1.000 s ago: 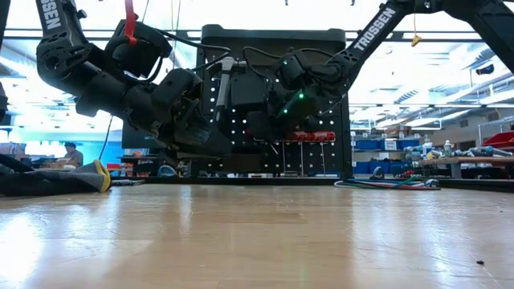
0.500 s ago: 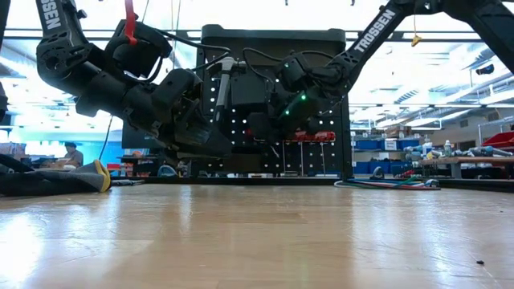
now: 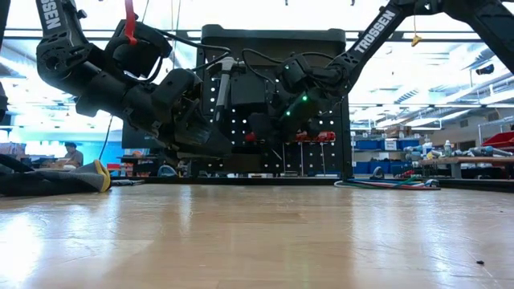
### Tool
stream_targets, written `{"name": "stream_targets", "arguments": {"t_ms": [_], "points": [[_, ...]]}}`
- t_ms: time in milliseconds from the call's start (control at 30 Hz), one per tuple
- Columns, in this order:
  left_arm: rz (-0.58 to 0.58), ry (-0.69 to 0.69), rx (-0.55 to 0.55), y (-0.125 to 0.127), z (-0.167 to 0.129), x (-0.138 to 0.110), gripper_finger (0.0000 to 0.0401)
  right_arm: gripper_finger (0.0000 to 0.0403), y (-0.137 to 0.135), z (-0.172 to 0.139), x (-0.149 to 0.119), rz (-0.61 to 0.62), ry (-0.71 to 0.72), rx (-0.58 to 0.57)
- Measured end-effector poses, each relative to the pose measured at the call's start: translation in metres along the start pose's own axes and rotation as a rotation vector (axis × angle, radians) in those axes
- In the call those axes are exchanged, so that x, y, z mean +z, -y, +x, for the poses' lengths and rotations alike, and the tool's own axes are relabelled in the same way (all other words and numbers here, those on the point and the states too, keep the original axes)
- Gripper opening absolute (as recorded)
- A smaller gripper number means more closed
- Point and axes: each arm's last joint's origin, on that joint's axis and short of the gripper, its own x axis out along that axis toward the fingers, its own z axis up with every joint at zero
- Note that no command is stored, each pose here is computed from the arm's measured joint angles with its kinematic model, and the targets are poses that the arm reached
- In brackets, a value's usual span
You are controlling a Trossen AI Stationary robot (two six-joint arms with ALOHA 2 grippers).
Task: Hang tools onto peg board
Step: Hang the red allen wrench on the peg board
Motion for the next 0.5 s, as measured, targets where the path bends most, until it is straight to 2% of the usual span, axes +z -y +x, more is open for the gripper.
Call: {"name": "stream_targets", "arguments": {"t_ms": [500], "points": [[0.0,0.0,-0.001,0.0,0.0,0.0,0.0125,0.0167,0.0056,0.0015,-0.0041,-0.021,-0.049,-0.026]]}}
